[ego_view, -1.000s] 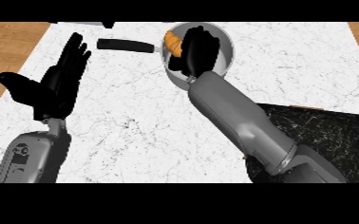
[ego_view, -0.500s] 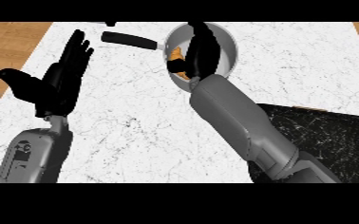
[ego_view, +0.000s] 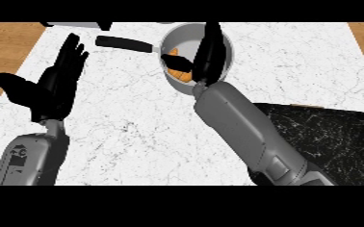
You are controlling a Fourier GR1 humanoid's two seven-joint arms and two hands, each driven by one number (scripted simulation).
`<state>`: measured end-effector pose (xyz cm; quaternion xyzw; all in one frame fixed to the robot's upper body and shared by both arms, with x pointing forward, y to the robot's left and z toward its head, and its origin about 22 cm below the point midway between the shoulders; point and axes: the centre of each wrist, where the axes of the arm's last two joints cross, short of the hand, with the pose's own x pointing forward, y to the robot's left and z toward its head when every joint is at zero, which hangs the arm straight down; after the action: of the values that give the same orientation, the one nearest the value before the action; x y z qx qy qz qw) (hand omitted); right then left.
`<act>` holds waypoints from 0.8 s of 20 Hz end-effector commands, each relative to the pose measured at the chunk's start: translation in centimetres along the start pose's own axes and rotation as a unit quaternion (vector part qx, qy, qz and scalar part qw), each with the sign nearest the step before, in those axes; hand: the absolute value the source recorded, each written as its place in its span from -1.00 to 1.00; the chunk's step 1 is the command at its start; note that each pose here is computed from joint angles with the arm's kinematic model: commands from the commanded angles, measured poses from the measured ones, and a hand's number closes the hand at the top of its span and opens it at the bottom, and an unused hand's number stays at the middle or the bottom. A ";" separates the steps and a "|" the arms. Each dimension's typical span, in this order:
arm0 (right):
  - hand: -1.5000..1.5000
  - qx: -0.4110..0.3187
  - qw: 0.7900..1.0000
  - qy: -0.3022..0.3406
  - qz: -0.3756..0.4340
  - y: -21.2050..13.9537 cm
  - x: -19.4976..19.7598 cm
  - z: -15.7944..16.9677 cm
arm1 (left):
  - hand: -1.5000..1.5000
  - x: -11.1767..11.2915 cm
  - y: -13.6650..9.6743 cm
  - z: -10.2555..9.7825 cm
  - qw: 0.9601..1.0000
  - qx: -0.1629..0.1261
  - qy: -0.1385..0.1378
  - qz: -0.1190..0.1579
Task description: Pick the croissant from the tray and place it in the pot
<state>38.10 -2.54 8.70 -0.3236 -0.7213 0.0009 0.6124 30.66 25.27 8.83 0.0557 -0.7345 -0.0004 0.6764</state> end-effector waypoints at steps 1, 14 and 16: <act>-1.00 -0.013 0.998 0.009 -0.056 -0.8 -1.8 1.3 | 0.00 0.1 1.9 0.6 1.000 0.017 0.006 -0.004; -1.00 0.054 0.995 -0.002 -0.088 -5.4 -6.5 2.3 | 0.00 -0.2 2.7 0.0 0.999 0.047 0.014 -0.008; -1.00 0.056 0.995 -0.006 -0.080 -6.6 -7.2 2.4 | 0.00 -0.7 3.5 1.8 0.999 0.050 0.020 0.006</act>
<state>34.79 -8.25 4.81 -0.2328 -0.7459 -0.0218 0.6237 29.41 27.78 8.34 0.0860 -0.7213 0.0305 0.6866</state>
